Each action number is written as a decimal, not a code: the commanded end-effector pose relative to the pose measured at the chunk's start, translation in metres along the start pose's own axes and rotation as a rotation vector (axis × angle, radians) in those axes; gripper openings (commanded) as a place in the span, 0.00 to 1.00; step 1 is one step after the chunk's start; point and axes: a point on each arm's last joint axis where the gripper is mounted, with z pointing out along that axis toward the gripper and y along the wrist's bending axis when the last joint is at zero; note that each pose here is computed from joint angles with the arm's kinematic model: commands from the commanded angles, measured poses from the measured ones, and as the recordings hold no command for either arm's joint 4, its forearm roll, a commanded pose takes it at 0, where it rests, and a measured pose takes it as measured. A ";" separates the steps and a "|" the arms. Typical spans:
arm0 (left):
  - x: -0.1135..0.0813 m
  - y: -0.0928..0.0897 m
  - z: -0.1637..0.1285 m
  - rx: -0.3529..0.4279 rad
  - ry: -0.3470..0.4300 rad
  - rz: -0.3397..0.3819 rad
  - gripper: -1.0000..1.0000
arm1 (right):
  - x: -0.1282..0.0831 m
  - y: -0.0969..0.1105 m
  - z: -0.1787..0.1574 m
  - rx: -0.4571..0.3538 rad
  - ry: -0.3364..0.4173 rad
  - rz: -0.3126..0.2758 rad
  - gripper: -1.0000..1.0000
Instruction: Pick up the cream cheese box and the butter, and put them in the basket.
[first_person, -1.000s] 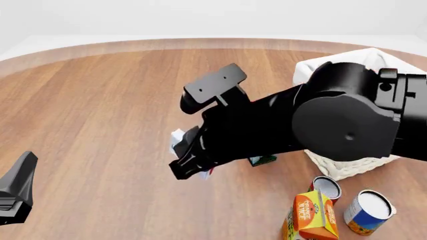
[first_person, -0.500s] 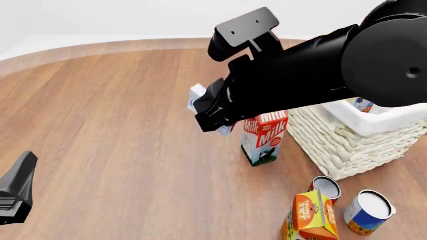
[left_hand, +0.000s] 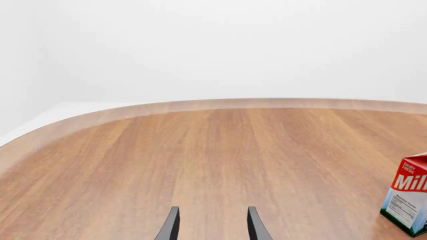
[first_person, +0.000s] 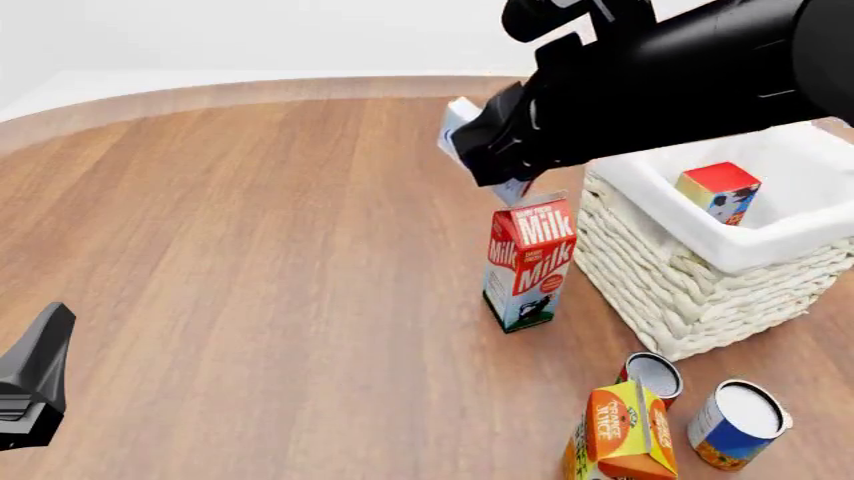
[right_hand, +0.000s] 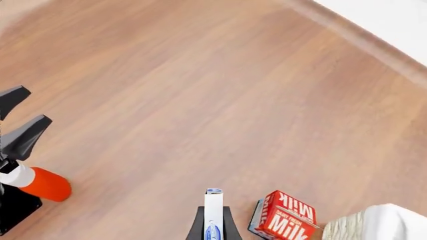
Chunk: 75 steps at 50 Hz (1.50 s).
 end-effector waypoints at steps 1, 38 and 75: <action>0.000 0.000 0.000 0.000 0.000 0.000 1.00 | -0.008 -0.016 -0.023 0.055 -0.053 0.009 0.00; 0.000 0.000 0.000 0.000 0.000 0.000 1.00 | -0.003 -0.067 -0.127 0.344 -0.165 0.134 0.00; 0.000 0.000 0.000 0.000 0.000 0.000 1.00 | 0.022 -0.099 -0.136 0.535 -0.190 0.293 0.00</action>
